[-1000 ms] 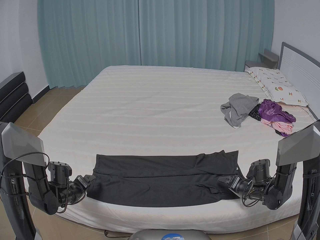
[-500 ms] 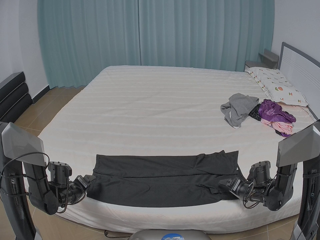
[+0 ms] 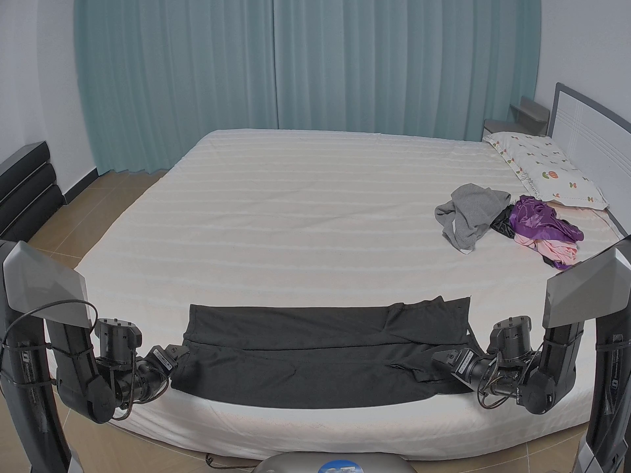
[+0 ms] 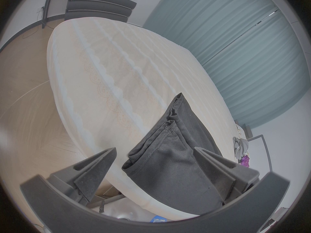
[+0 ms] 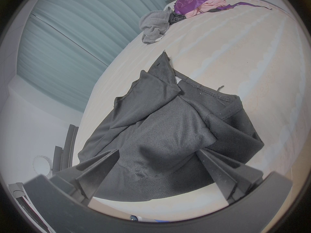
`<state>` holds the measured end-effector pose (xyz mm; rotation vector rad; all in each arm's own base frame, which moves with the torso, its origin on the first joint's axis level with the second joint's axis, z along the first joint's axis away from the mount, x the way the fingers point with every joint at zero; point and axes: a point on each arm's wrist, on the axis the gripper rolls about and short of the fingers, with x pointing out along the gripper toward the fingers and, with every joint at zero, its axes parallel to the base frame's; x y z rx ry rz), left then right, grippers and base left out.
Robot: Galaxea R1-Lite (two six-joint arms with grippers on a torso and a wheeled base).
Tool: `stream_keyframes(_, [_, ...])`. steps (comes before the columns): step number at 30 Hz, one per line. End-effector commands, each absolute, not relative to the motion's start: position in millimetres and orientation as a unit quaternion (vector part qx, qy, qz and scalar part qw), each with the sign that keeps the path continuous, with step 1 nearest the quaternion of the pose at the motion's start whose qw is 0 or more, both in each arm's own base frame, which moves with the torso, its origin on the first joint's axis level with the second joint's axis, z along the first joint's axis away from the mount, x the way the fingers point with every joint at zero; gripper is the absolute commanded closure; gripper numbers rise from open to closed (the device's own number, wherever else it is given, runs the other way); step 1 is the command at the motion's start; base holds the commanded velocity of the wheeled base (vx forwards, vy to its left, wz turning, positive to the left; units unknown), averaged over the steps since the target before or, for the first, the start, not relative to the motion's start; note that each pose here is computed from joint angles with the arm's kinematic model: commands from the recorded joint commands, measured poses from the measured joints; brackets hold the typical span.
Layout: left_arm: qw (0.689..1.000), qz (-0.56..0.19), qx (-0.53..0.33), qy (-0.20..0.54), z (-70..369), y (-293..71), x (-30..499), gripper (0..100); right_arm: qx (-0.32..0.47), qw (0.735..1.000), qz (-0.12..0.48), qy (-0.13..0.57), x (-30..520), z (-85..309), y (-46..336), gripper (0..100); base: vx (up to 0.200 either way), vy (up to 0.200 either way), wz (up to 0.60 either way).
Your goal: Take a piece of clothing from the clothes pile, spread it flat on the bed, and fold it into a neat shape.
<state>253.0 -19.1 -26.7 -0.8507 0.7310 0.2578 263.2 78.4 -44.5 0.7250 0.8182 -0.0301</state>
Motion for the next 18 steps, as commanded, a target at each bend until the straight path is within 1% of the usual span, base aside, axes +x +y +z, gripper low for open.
stream_keyframes(1, [0.839,0.122,-0.402,0.346,-27.1,-19.1,253.0,0,0.345,0.854,-0.014,0.389,264.4,-46.1,78.9,0,0.000,0.000,0.00])
stream_keyframes(2, [0.839,0.122,-0.402,0.346,-27.1,-19.1,253.0,0,0.345,0.854,-0.014,0.389,264.4,-46.1,78.9,0,0.000,0.000,0.00])
stream_keyframes(3, [0.839,0.122,-0.402,0.346,-27.1,-19.1,253.0,0,0.345,0.854,-0.014,0.389,264.4,-46.1,78.9,100,0.000,0.000,0.00])
stream_keyframes(18, [0.839,0.121,-0.401,0.348,-27.5,-19.9,252.9,0,0.345,0.853,-0.014,0.390,257.7,-40.1,76.9,100,0.000,0.000,0.00])
